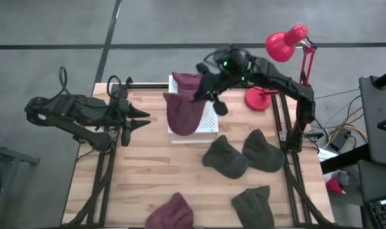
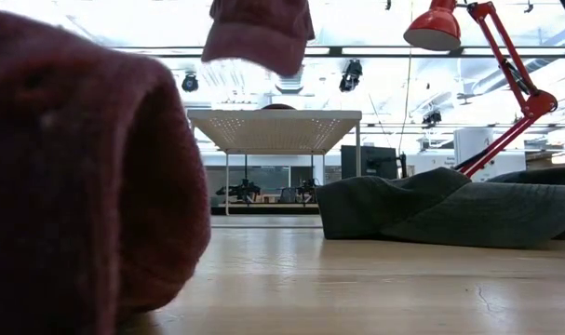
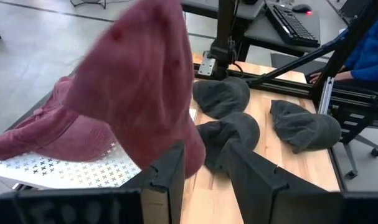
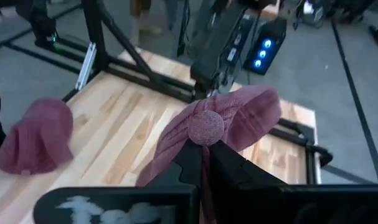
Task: Pick & Place hat
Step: Stack the top red cap on the red cap on the shelf, then stack the red cap on the red caps on the shelf
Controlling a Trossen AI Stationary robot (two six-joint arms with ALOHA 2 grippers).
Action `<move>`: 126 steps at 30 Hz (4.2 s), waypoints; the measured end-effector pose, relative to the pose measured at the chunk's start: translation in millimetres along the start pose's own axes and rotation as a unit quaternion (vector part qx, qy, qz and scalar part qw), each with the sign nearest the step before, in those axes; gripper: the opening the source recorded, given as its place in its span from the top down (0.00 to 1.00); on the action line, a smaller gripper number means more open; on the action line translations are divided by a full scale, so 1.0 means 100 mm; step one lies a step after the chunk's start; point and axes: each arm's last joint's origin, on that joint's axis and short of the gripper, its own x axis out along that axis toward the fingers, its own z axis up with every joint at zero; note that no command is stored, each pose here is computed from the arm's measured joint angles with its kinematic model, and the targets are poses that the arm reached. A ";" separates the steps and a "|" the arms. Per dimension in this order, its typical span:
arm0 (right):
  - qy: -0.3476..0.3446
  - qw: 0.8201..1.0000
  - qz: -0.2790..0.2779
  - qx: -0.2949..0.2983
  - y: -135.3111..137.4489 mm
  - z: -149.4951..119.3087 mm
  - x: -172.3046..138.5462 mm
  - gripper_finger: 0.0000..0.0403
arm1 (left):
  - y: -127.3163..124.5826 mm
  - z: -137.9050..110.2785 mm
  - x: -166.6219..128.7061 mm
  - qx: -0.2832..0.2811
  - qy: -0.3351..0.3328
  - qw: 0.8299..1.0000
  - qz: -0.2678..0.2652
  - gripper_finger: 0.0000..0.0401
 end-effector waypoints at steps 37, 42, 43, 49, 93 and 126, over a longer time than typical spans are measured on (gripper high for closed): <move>-0.069 0.997 0.026 0.010 -1.54 -1.00 -0.29 0.98 | 0.08 0.03 0.06 0.006 -0.050 0.978 0.202 0.71; -0.050 0.999 0.007 0.011 -1.60 -1.07 -0.23 0.98 | 0.07 0.03 0.07 0.005 -0.049 0.978 0.201 0.71; -0.047 0.999 0.002 0.011 -1.61 -1.08 -0.22 0.98 | 0.07 0.03 0.07 0.005 -0.049 0.978 0.201 0.71; -0.023 0.999 -0.043 0.011 -1.65 -1.09 -0.21 0.96 | 0.07 0.03 0.06 0.004 -0.049 0.978 0.201 0.71; 0.044 0.999 -0.005 -0.007 -0.63 -0.37 0.04 0.73 | 0.06 -0.14 0.04 -0.018 0.059 0.994 0.086 0.71; 0.332 0.921 0.183 0.087 2.11 -0.22 0.21 0.69 | -0.88 -0.61 1.49 0.051 0.302 0.937 -0.170 0.71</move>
